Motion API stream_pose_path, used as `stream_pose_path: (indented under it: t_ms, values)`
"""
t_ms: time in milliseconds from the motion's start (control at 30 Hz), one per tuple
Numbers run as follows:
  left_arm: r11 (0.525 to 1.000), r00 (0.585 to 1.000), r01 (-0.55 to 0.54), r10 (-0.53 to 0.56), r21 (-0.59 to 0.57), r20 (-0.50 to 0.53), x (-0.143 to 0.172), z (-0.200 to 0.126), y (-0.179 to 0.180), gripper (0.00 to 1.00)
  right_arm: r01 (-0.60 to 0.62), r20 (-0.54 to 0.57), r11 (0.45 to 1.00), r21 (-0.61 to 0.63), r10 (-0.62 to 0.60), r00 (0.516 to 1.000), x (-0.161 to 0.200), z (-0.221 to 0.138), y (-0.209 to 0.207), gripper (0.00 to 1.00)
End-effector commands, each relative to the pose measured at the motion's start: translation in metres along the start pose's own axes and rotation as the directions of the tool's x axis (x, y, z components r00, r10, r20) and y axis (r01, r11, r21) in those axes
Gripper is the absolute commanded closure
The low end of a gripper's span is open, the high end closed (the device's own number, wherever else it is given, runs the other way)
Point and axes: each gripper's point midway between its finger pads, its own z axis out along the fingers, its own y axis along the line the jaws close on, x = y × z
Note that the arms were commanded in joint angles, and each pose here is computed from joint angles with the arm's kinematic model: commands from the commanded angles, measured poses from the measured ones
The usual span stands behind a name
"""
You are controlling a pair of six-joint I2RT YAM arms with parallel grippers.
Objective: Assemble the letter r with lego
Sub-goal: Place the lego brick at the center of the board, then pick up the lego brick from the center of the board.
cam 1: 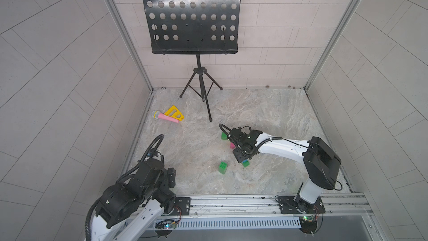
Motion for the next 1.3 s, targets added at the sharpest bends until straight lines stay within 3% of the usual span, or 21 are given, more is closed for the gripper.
stream_pose_path:
  t_ms: [0, 600, 1000, 1267]
  values:
    - [1.0, 1.0, 0.001, -0.001, -0.012, 0.006, 0.001, 0.002, 0.003, 0.12, -0.037, 0.005, 0.999, -0.014, 0.037, 0.999, 0.001, -0.016, -0.002, 0.37]
    - [1.0, 1.0, 0.008, -0.008, -0.002, 0.017, 0.001, 0.001, 0.003, 0.11, -0.046, -0.057, 0.999, -0.013, 0.045, 0.997, 0.017, 0.006, 0.0, 0.43]
    - [0.999, 0.998, -0.033, 0.032, -0.015, -0.057, 0.003, 0.008, -0.005, 0.12, -0.038, -0.062, 0.999, -0.013, 0.037, 0.997, 0.02, 0.01, 0.0, 0.63]
    - [1.0, 0.996, -0.024, 0.024, -0.003, -0.081, 0.005, 0.011, -0.008, 0.11, -0.043, -0.066, 0.999, -0.021, 0.042, 0.997, 0.023, 0.012, 0.0, 0.66]
